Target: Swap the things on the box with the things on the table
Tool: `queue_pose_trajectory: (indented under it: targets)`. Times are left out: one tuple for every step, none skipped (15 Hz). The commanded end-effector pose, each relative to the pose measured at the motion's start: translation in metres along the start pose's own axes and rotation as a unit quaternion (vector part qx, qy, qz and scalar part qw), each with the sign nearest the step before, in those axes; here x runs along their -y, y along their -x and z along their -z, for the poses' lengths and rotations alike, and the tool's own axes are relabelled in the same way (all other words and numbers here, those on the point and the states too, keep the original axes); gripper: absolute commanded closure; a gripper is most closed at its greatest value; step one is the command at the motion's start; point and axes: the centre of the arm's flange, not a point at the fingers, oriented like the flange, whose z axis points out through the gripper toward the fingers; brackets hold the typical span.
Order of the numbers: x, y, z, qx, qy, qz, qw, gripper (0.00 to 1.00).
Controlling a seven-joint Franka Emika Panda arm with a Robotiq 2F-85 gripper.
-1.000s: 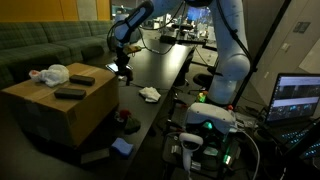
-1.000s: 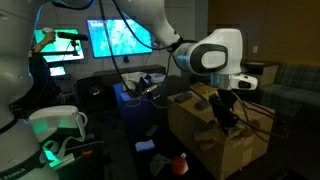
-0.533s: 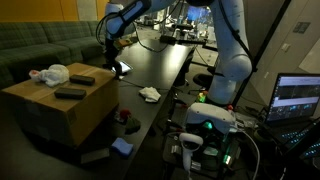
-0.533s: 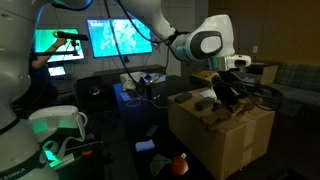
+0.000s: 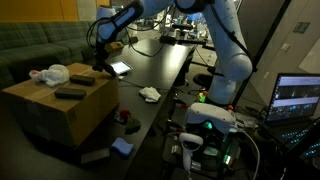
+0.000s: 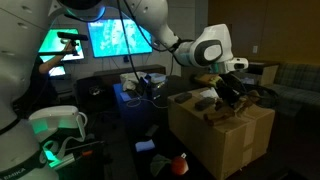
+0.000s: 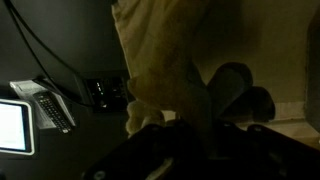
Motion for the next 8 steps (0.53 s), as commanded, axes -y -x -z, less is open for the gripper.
queue_pose_trajectory:
  targets:
    - [0.016, -0.033, -0.025, -0.011, -0.005, 0.025, 0.9996, 0.95]
    - [0.019, -0.035, -0.03, -0.01, -0.005, 0.027, 0.9996, 0.95]
    - [0.023, -0.037, -0.037, -0.008, -0.004, 0.031, 0.9995, 0.94]
    - [0.024, -0.038, -0.042, -0.005, -0.004, 0.033, 0.9994, 0.94]
    - [0.025, -0.039, -0.047, -0.003, -0.001, 0.034, 0.9994, 0.92]
    - [0.025, -0.041, -0.048, -0.003, 0.001, 0.033, 0.9994, 0.57]
    - [0.026, -0.043, -0.049, -0.002, 0.004, 0.033, 0.9994, 0.56]
    - [0.025, -0.043, -0.048, -0.004, 0.004, 0.032, 0.9995, 0.5]
